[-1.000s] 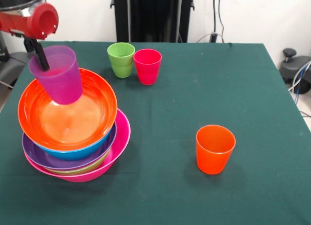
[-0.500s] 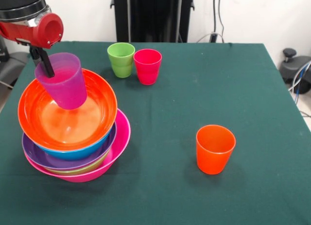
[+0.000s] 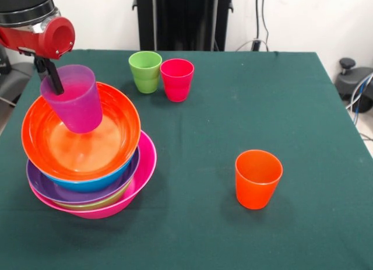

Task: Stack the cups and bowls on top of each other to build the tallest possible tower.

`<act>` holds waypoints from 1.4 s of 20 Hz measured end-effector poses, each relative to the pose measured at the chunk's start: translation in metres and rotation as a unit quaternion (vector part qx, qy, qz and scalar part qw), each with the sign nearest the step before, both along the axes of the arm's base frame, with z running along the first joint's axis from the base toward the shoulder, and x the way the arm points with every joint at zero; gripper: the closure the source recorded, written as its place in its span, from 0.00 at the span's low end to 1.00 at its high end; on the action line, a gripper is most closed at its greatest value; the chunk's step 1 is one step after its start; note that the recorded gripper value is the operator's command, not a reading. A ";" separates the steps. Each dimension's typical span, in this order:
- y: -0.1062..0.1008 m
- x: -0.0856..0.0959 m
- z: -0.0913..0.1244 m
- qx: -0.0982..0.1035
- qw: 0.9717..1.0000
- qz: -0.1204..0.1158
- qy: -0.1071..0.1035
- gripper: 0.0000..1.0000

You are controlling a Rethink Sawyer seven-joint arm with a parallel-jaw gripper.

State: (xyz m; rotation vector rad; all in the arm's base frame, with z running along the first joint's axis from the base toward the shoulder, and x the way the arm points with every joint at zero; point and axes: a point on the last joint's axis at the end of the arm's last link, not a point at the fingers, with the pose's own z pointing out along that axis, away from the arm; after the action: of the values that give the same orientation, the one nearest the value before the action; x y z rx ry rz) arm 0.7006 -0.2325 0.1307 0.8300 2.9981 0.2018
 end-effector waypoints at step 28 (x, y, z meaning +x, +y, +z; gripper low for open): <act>0.033 -0.047 -0.012 -0.015 0.999 0.038 -0.021 1.00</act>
State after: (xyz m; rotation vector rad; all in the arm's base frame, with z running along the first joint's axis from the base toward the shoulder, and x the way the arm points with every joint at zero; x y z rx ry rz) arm 0.6533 -0.1991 0.1189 0.6994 2.9878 0.1727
